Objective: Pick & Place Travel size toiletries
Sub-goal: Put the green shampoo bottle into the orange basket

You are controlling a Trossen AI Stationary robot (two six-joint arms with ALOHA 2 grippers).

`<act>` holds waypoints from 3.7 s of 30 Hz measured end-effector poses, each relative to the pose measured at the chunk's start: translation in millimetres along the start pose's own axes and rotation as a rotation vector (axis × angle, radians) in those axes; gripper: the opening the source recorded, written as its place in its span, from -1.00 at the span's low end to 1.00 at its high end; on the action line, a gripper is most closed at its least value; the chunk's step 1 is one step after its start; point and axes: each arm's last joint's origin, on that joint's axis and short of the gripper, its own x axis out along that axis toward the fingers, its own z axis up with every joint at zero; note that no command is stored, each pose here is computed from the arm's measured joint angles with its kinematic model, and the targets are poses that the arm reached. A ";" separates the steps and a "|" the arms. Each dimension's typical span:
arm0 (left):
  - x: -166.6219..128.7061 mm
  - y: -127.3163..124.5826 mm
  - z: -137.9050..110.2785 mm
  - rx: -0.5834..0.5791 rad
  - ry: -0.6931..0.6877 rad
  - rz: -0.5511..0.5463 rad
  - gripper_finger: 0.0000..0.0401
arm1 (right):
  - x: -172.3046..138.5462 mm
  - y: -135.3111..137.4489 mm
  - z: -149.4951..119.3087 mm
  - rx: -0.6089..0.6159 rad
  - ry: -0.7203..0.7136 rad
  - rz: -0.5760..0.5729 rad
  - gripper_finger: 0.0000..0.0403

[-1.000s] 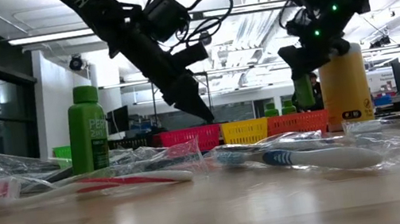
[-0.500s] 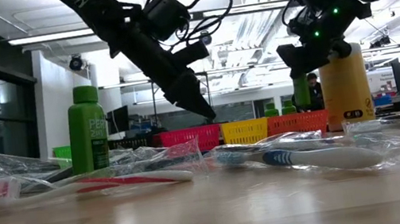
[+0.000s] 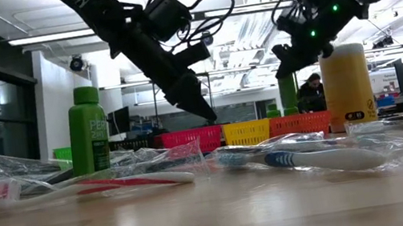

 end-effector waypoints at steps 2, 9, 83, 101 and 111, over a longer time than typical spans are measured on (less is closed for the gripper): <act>0.0 -0.2 -0.4 0.000 0.003 -0.005 -0.23 | 7.3 -2.9 -4.1 -0.064 0.015 0.046 -0.53; 0.0 -1.4 -2.6 -0.020 0.022 -0.025 -0.23 | 26.3 -17.8 -11.9 -0.208 -0.010 0.164 -0.53; -53.6 -11.5 -32.2 -0.172 0.190 -0.053 -0.23 | -7.5 -13.7 17.9 -0.058 -0.102 0.314 -0.12; -203.0 -75.0 -77.3 -0.283 0.335 -0.343 -0.23 | -30.4 18.7 13.2 -0.198 -0.035 0.416 0.16; -234.7 -129.0 -89.1 -0.305 0.496 -0.578 -0.12 | -30.9 19.8 13.2 -0.206 -0.037 0.415 0.16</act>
